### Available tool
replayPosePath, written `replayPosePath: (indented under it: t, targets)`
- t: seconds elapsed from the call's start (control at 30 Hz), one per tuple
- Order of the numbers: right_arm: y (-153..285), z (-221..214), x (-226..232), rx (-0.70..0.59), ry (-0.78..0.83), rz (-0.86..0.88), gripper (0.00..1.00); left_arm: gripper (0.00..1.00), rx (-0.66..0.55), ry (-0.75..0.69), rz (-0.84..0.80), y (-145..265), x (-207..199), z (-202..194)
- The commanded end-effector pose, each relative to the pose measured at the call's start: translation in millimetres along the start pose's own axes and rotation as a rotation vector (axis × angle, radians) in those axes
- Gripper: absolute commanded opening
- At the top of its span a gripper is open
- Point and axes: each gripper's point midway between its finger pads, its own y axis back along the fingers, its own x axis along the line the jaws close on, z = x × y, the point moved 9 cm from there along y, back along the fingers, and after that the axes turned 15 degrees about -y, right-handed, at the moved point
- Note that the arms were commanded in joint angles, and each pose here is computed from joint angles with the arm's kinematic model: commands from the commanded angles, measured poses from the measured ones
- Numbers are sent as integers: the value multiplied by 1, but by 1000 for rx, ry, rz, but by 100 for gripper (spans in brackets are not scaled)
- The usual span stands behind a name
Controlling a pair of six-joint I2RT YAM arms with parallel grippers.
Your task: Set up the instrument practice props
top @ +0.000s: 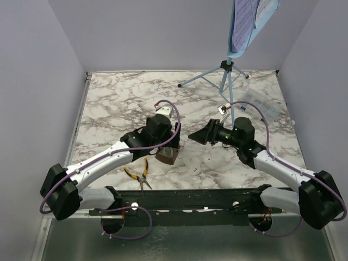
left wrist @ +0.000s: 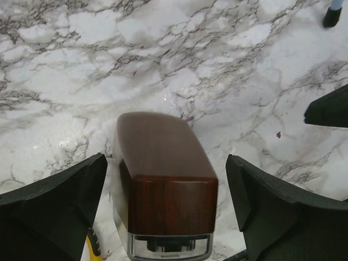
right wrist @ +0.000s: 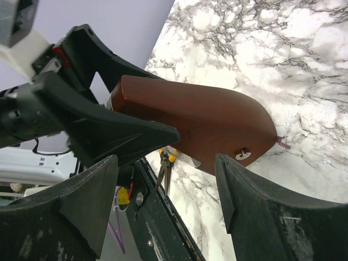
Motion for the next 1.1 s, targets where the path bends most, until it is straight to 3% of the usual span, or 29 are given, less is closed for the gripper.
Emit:
replayPosePath:
  t: [0.0, 0.1, 0.23, 0.33, 0.37, 0.7, 0.9, 1.07]
  targets:
    - [6, -3, 0, -7, 13, -18, 78, 93, 88, -35, -25, 0, 4, -10]
    - [6, -4, -1, -4, -1, -25, 77, 78, 102, -64, -4, -6, 8, -15]
    - [2, -5, -1, 16, -75, -24, 77, 40, 25, -167, 13, -11, 14, -5]
    - [-2, -7, 2, 36, -166, 34, 78, 8, -105, -254, -2, -5, 17, 11]
    - [-4, -7, 4, 44, -190, 58, 78, 1, -149, -279, -1, -1, 19, 18]
    - [-22, 6, 31, 141, -373, 287, 80, 0, -695, -349, -45, 76, 26, 87]
    - [-29, 6, 35, 171, -372, 402, 84, 0, -877, -389, -89, 108, 24, 110]
    - [-31, 11, 39, 150, -385, 478, 84, 0, -954, -391, -159, 123, 18, 121]
